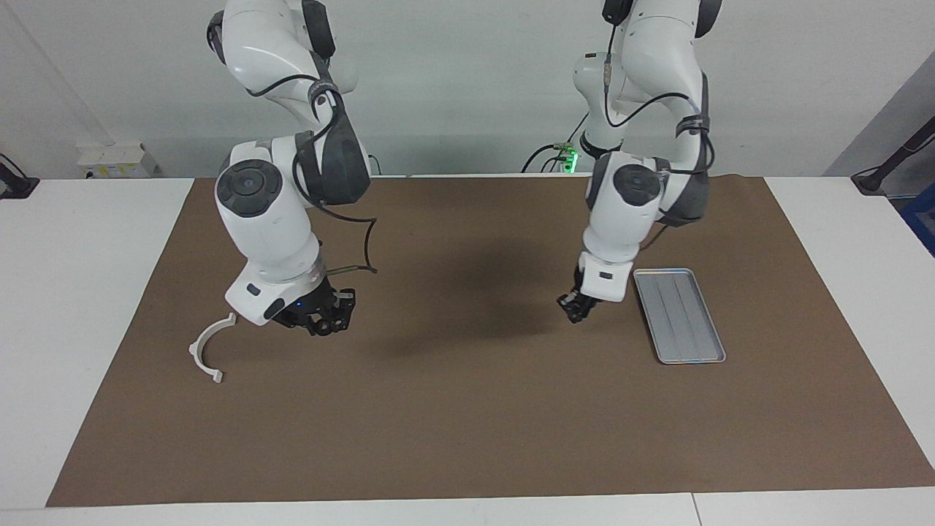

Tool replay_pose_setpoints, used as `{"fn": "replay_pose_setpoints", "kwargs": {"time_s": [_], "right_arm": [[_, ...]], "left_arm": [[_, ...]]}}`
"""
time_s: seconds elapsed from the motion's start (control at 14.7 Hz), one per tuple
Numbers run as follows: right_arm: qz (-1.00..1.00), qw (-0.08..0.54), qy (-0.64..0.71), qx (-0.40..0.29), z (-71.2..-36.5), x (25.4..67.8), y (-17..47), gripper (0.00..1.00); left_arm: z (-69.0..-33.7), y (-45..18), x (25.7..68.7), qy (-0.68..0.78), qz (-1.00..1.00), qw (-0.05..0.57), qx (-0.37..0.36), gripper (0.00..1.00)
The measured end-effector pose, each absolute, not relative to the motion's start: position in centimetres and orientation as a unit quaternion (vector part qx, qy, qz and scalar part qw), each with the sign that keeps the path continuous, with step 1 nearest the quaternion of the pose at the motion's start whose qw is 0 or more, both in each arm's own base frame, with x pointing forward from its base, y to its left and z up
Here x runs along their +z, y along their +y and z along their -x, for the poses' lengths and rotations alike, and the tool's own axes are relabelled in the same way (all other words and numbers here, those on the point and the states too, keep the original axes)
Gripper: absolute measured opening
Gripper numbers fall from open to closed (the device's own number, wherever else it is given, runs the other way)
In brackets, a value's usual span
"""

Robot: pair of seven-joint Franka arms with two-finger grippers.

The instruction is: Place bearing gear from tray to pile

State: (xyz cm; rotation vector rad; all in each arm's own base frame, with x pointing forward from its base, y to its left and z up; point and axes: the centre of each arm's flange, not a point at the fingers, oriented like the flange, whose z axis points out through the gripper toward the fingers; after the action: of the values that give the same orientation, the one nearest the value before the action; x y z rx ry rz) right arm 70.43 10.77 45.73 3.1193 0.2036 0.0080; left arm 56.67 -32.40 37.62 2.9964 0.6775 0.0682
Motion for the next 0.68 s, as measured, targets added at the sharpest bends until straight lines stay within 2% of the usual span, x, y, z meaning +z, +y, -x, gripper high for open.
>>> {"fn": "replay_pose_setpoints", "kwargs": {"time_s": [0.2,0.48,0.68], "right_arm": [[-0.998,0.007,0.068,0.013,-70.8,41.9,8.9,0.36],[-0.997,0.006,0.077,0.032,-70.7,35.9,6.4,0.36],[-0.997,0.006,0.075,0.036,-70.7,32.9,5.2,0.36]], "left_arm": [[-55.1,-38.3,34.5,0.227,-0.973,0.033,0.013,0.24],[-56.3,-38.7,30.7,0.231,-0.973,0.016,0.003,0.24],[-56.5,-38.5,29.9,0.231,-0.973,0.009,0.002,0.24]]}}
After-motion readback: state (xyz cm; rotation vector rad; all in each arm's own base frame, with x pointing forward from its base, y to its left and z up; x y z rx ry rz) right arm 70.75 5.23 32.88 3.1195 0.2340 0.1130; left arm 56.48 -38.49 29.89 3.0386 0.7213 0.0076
